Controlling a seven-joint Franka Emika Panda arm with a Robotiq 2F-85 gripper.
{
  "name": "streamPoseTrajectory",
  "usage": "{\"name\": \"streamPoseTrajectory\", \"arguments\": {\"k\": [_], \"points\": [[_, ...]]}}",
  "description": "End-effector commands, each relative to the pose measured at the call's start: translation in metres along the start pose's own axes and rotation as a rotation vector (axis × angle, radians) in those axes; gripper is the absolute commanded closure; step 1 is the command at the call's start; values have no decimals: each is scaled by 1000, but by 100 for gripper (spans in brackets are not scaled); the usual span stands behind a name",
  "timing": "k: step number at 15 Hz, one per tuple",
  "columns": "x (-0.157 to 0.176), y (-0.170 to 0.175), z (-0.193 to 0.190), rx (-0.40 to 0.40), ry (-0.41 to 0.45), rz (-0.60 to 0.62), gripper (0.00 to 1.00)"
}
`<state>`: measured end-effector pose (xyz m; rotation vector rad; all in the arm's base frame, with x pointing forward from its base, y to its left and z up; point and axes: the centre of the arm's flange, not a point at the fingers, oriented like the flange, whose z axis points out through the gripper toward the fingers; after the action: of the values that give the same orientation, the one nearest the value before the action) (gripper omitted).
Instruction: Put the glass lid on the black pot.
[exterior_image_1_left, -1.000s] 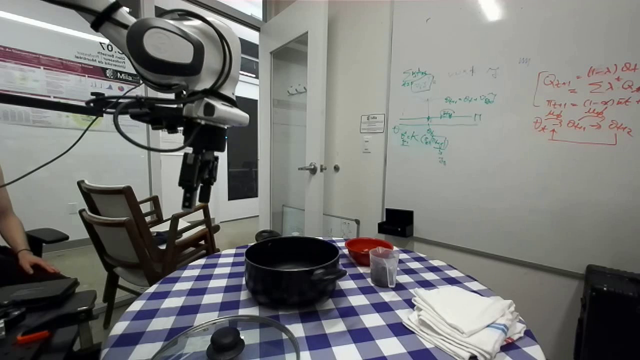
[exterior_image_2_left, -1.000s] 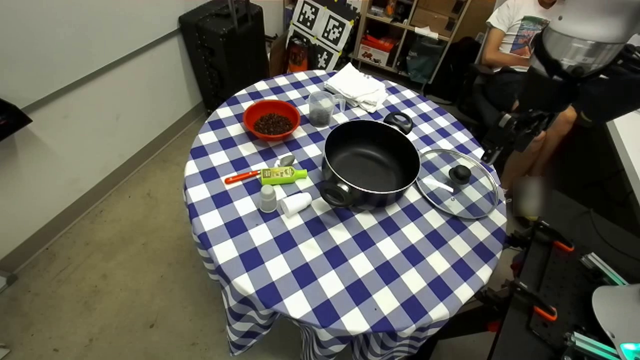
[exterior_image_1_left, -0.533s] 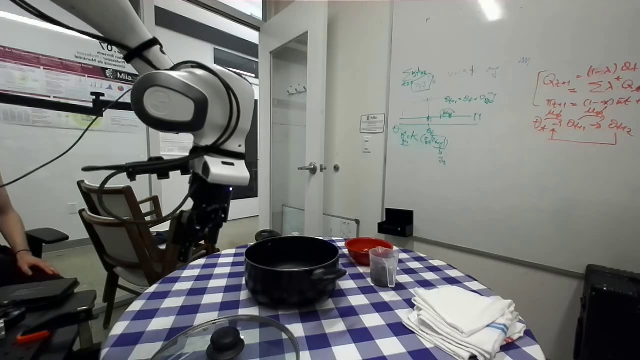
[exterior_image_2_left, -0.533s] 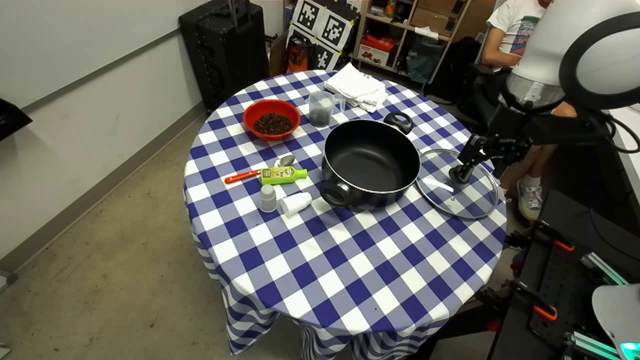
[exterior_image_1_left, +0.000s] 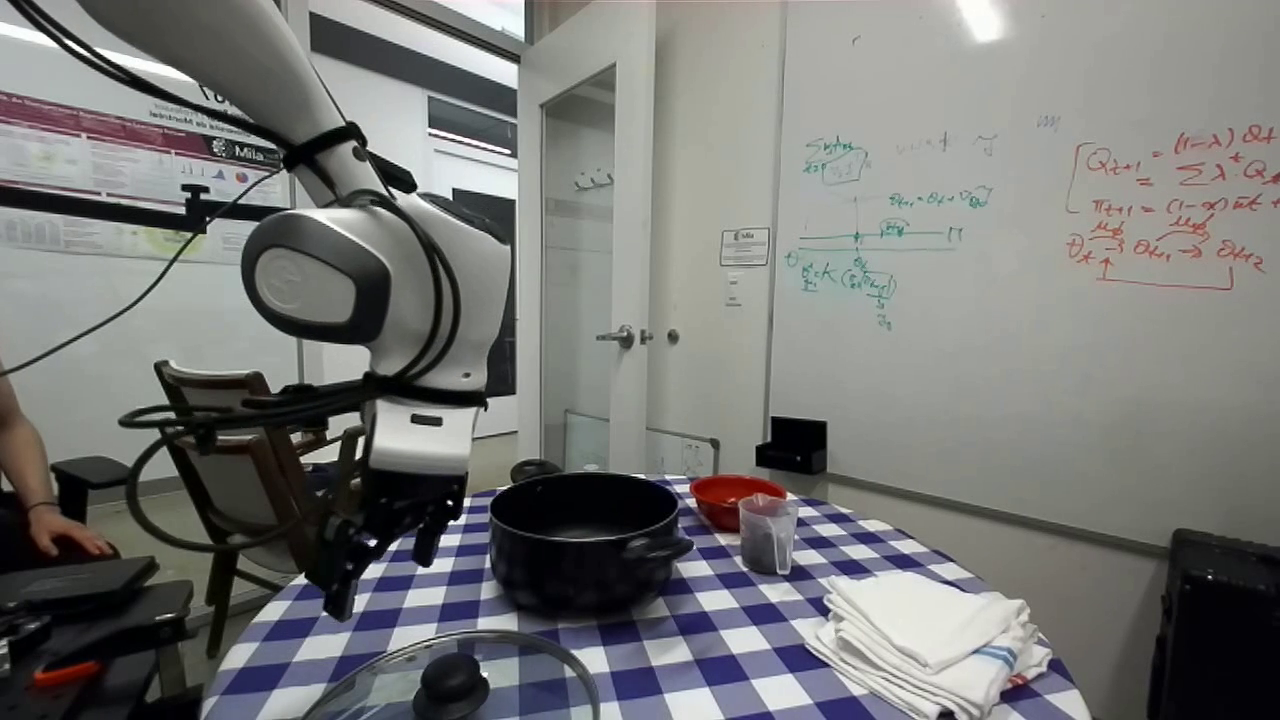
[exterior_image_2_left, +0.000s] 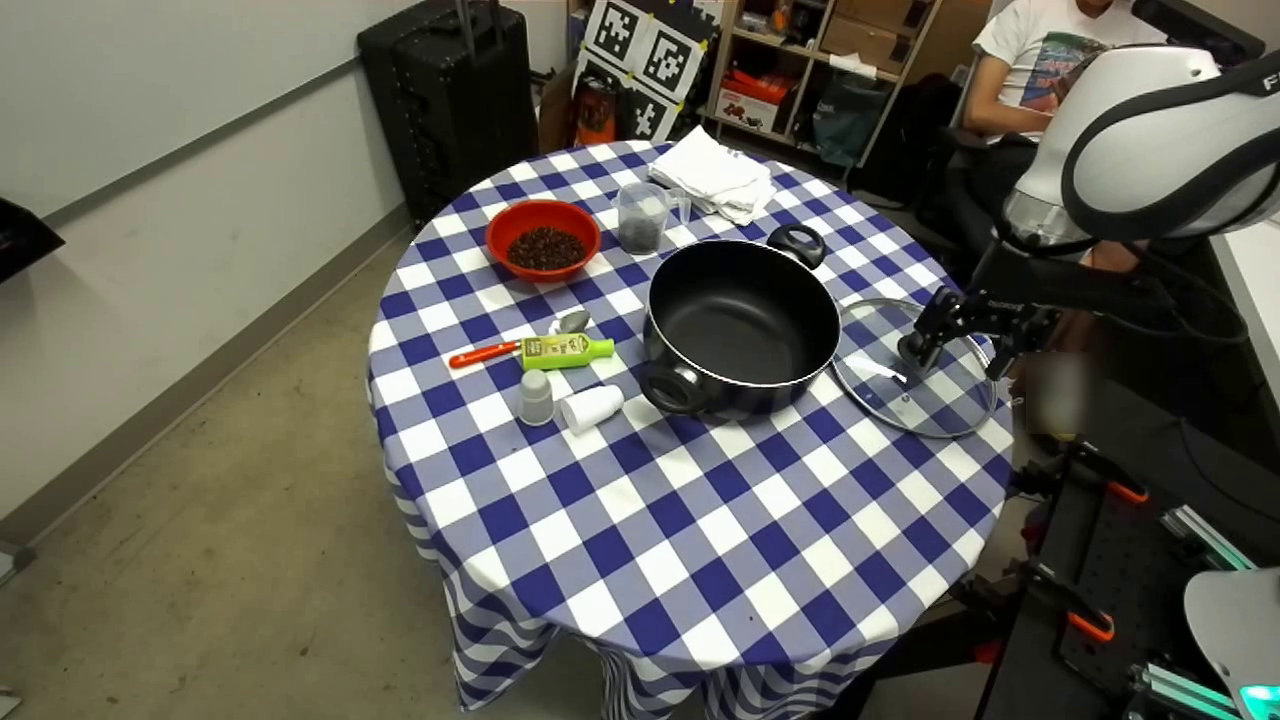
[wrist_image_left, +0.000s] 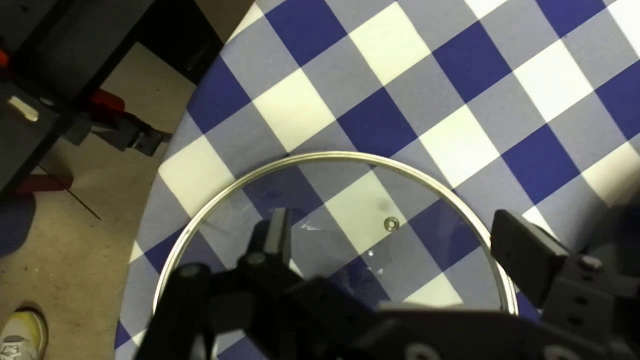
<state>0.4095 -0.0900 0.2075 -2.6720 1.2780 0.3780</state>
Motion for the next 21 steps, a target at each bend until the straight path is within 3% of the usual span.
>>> {"name": "streamPoseTrajectory", "arguments": {"k": [1, 12, 21], "points": [[23, 12, 3, -22, 20, 41, 0], [84, -3, 5, -44, 87, 56, 0], [99, -8, 29, -87, 61, 45, 0]]}}
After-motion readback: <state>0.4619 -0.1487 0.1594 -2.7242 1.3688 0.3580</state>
